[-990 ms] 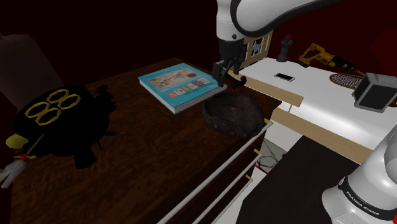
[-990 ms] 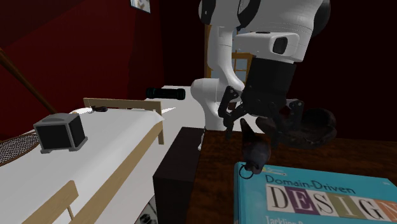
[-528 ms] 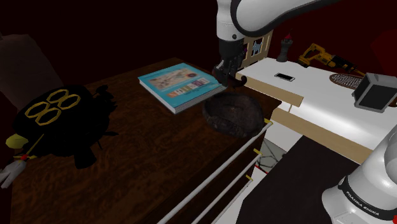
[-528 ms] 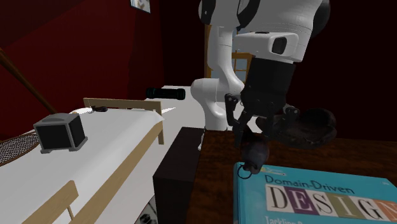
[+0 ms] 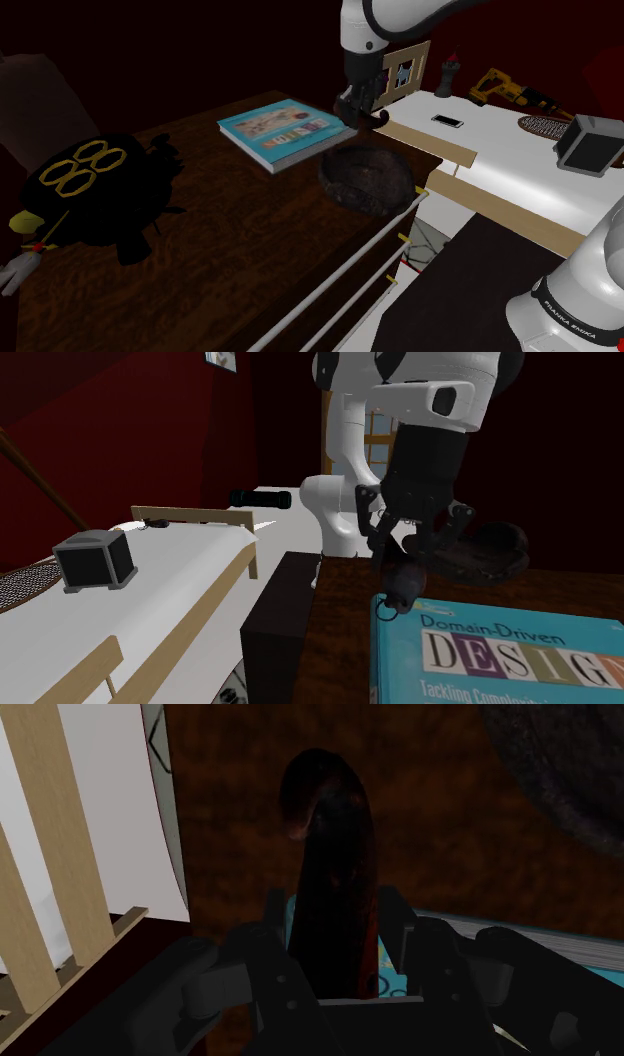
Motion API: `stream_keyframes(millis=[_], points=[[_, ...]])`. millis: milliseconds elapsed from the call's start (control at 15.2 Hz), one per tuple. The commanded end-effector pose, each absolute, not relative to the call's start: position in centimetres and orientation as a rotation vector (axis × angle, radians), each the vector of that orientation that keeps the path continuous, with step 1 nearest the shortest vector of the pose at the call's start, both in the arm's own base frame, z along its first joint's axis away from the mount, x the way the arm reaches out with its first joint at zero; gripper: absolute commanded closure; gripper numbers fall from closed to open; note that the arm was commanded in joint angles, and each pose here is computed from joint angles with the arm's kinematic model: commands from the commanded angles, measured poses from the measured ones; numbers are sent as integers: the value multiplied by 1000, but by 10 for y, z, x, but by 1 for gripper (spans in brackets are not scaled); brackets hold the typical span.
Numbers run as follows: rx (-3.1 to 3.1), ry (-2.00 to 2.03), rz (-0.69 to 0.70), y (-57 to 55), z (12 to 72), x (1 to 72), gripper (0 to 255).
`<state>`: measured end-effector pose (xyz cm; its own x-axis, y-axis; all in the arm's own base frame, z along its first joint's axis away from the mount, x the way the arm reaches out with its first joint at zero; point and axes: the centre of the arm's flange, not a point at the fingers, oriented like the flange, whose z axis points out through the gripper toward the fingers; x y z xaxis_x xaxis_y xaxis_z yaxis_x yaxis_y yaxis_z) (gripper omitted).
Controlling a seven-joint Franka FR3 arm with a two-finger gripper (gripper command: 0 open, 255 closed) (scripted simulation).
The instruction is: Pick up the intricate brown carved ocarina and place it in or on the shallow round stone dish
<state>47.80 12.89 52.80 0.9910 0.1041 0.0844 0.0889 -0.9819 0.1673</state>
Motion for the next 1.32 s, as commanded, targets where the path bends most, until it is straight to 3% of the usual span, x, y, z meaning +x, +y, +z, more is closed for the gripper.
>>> stream_keyframes(millis=[0,1254], points=[[2970,144,144,129,541,478,255],[2970,144,144,129,641,478,255]])
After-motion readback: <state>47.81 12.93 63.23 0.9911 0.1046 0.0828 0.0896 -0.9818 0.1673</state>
